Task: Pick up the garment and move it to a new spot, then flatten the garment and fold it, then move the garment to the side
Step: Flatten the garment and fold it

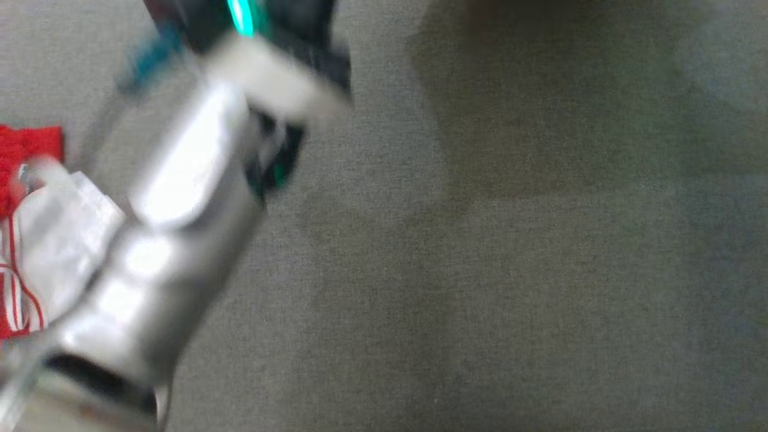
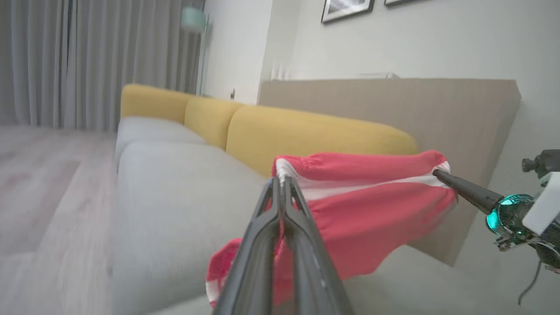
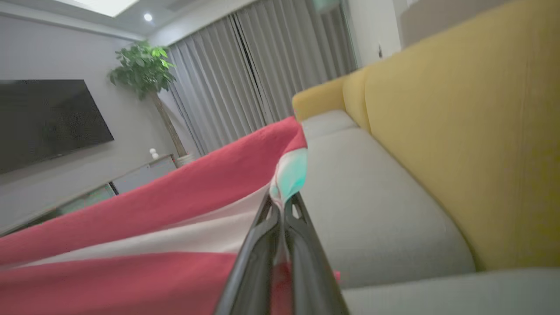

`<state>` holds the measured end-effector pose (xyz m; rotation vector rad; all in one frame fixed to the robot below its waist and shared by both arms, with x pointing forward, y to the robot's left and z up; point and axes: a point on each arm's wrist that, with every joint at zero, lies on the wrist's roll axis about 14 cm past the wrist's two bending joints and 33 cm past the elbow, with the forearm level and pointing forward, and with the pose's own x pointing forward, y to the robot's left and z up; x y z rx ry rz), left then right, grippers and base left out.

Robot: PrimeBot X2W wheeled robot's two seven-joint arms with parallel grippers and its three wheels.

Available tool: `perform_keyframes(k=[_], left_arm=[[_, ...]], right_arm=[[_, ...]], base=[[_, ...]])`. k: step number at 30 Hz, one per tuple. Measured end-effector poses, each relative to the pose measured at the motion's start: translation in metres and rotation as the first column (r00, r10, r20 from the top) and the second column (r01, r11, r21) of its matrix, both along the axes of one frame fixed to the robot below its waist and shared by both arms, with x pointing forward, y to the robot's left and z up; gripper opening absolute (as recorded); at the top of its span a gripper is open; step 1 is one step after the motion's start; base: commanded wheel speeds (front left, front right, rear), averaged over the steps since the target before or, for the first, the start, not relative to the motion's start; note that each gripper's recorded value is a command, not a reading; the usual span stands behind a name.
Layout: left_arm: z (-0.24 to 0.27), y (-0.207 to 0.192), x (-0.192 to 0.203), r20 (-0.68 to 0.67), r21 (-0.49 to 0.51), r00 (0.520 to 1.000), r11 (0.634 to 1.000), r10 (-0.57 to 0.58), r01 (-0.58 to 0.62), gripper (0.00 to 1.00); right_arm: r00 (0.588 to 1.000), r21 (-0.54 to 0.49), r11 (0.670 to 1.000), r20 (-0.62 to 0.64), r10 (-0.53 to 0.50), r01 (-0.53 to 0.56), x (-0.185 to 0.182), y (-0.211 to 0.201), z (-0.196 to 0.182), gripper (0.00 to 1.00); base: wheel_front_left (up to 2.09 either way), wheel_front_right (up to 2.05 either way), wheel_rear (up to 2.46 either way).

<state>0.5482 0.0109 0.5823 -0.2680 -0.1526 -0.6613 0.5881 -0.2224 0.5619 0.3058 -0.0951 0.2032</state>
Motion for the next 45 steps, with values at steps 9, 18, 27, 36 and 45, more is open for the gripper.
perform_keyframes(k=[9, 18, 27, 36, 45], left_arm=[[-0.11, 0.006, -0.099, -0.28, 0.002, 0.96, 1.0, -0.016, 0.017, 0.0], [-0.144, 0.013, -0.182, -0.387, 0.036, 0.922, 0.999, 0.003, 0.012, 0.0], [-0.134, 0.022, -0.231, -0.42, 0.04, 0.907, 0.999, 0.018, -0.001, 0.0], [-0.111, 0.012, -0.171, -0.366, 0.046, 0.931, 0.999, 0.017, -0.001, 0.0], [-0.12, 0.008, -0.101, -0.381, 0.117, 0.924, 0.993, 0.039, 0.006, 0.0]], right_arm=[[0.968, 0.028, 1.0, -0.251, 0.011, -0.004, -0.092, 0.001, -0.101, 0.0], [0.95, 0.072, 0.996, -0.313, -0.024, 0.049, -0.182, -0.007, -0.121, 0.0], [0.962, 0.049, 0.996, -0.264, -0.063, 0.079, -0.23, -0.011, -0.098, 0.0], [0.956, -0.01, 0.998, -0.285, -0.07, 0.07, -0.176, -0.009, -0.096, 0.0], [0.931, -0.083, 0.996, -0.362, -0.049, 0.02, -0.097, 0.003, -0.12, 0.0]], base=[[0.0, 0.0, 0.0], [0.0, 0.0, 0.0], [0.0, 0.0, 0.0], [0.0, 0.0, 0.0], [0.0, 0.0, 0.0]])
